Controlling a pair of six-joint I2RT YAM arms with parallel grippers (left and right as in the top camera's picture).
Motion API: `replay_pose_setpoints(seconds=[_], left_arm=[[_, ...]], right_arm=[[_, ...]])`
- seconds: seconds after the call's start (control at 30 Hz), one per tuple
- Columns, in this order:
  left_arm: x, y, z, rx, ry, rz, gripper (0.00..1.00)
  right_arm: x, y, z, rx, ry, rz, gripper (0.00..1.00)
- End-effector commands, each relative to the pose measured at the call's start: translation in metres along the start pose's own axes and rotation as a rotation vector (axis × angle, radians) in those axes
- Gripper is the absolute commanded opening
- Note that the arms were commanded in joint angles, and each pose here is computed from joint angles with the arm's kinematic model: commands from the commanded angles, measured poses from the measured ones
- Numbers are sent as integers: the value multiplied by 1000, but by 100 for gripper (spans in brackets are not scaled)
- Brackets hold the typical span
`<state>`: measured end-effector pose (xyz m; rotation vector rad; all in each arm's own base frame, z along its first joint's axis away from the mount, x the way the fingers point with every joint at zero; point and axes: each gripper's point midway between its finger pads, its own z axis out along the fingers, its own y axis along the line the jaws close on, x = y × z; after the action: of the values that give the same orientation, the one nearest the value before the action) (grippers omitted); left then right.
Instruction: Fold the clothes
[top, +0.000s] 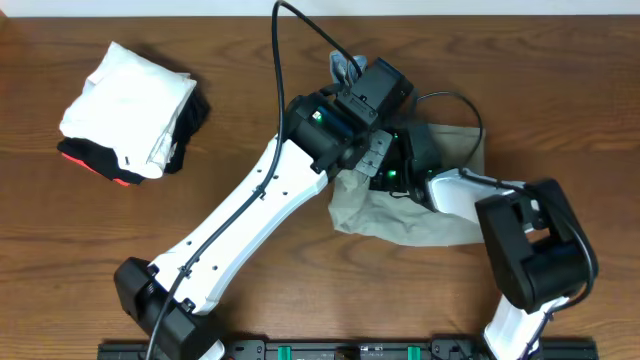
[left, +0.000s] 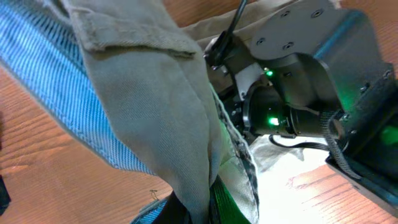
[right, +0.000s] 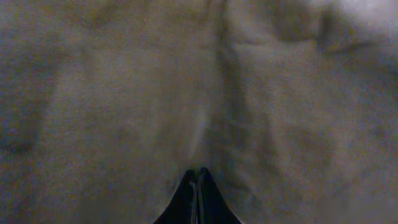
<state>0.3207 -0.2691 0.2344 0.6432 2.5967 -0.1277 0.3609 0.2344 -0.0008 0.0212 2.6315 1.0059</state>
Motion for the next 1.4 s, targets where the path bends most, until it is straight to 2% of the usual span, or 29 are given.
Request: replay_pose_setpoints(seconds=[0.0, 0.37, 0.57, 0.7, 0.83, 0.97, 1.17, 1.37], left_arm=[[-11, 5, -19, -9, -60, 9, 6], [-6, 6, -16, -13, -39, 9, 6], [-4, 6, -16, -15, -30, 11, 6], [-4, 6, -16, -15, -30, 11, 6], [-4, 6, -16, -15, -29, 11, 6], [-4, 6, -16, -15, -30, 11, 6], [0, 6, -10, -18, -14, 14, 6], [4, -1, 9, -23, 31, 30, 6]], right_arm=[[21, 1, 11, -28, 75, 25, 1], [17, 18, 11, -101, 69, -9, 1], [-15, 37, -13, -145, -12, -39, 1], [-33, 33, -41, -130, -61, -39, 1], [-39, 6, -70, -31, -79, -26, 1], [-37, -45, -100, 176, -83, -5, 1], [-13, -127, -145, 477, -32, 169, 1], [-7, -161, -170, 564, -43, 269, 1]])
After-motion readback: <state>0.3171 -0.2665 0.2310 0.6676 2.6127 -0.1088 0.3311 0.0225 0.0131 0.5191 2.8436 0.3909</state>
